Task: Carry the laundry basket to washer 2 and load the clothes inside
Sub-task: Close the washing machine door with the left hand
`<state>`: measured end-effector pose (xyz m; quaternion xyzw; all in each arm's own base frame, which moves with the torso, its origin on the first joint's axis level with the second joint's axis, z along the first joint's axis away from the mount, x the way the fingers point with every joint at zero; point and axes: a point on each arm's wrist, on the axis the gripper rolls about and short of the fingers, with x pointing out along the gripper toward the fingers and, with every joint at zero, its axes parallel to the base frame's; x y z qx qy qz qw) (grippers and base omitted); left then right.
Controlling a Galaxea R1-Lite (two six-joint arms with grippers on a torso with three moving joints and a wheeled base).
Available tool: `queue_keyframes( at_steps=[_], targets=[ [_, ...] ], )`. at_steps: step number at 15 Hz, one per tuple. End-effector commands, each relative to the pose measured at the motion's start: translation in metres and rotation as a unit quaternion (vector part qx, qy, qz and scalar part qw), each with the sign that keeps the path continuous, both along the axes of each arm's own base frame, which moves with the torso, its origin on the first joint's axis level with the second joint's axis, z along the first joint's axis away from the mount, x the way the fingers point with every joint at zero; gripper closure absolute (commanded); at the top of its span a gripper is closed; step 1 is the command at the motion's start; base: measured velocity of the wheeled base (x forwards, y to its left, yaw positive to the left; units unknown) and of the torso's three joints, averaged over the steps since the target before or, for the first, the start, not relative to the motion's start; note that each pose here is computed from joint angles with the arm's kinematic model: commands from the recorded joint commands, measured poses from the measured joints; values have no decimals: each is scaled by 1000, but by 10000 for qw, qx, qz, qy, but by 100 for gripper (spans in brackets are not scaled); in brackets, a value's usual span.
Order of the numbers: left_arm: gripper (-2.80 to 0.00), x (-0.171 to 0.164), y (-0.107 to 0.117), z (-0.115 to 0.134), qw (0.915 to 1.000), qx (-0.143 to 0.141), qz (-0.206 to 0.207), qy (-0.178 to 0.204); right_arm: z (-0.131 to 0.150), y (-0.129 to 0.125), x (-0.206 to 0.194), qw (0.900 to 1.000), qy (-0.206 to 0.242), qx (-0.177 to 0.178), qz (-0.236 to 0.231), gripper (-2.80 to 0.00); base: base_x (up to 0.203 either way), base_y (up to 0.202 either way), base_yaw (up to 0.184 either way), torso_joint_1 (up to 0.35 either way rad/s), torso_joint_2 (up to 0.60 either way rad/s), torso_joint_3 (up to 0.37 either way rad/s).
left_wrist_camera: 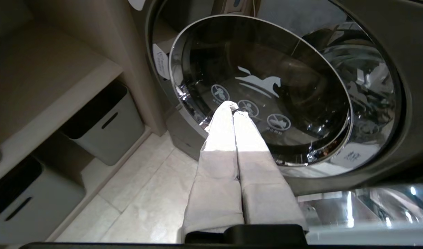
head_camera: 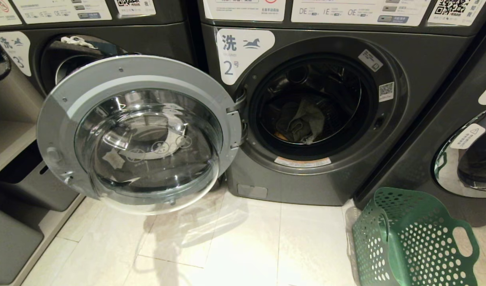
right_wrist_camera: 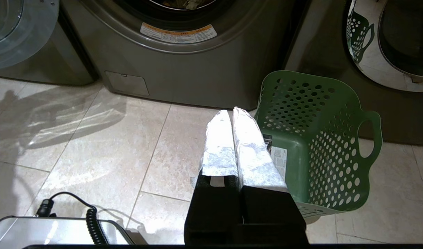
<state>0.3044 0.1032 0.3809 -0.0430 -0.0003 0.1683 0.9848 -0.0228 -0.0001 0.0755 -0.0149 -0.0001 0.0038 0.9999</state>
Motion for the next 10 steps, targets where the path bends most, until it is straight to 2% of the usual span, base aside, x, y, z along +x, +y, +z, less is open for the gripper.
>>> queue_keyframes(
  at_steps=[1, 3, 5, 8, 10],
  targets=[
    [0, 44, 14, -20, 9983, -533, -228, 25, 0, 0, 0, 10000, 8, -5, 8, 0, 0, 0, 0, 0, 0, 0],
    [0, 49, 13, -24, 9941, -840, -679, 66, 0, 0, 0, 10000, 8, 3, 3, 0, 0, 0, 0, 0, 0, 0],
    [0, 48, 11, -29, 9890, -1125, -917, 297, 0, 0, 0, 10000, 8, -4, 0, 0, 0, 0, 0, 0, 0, 0],
    [0, 43, 7, -38, 9790, -1645, -935, 764, 0, 0, 0, 10000, 8, 3, 0, 0, 0, 0, 0, 0, 0, 0],
    [0, 43, 3, -39, 9751, -1822, -956, 825, 0, 0, 0, 10000, 8, 10, 0, 0, 0, 0, 0, 0, 0, 0]
  ],
)
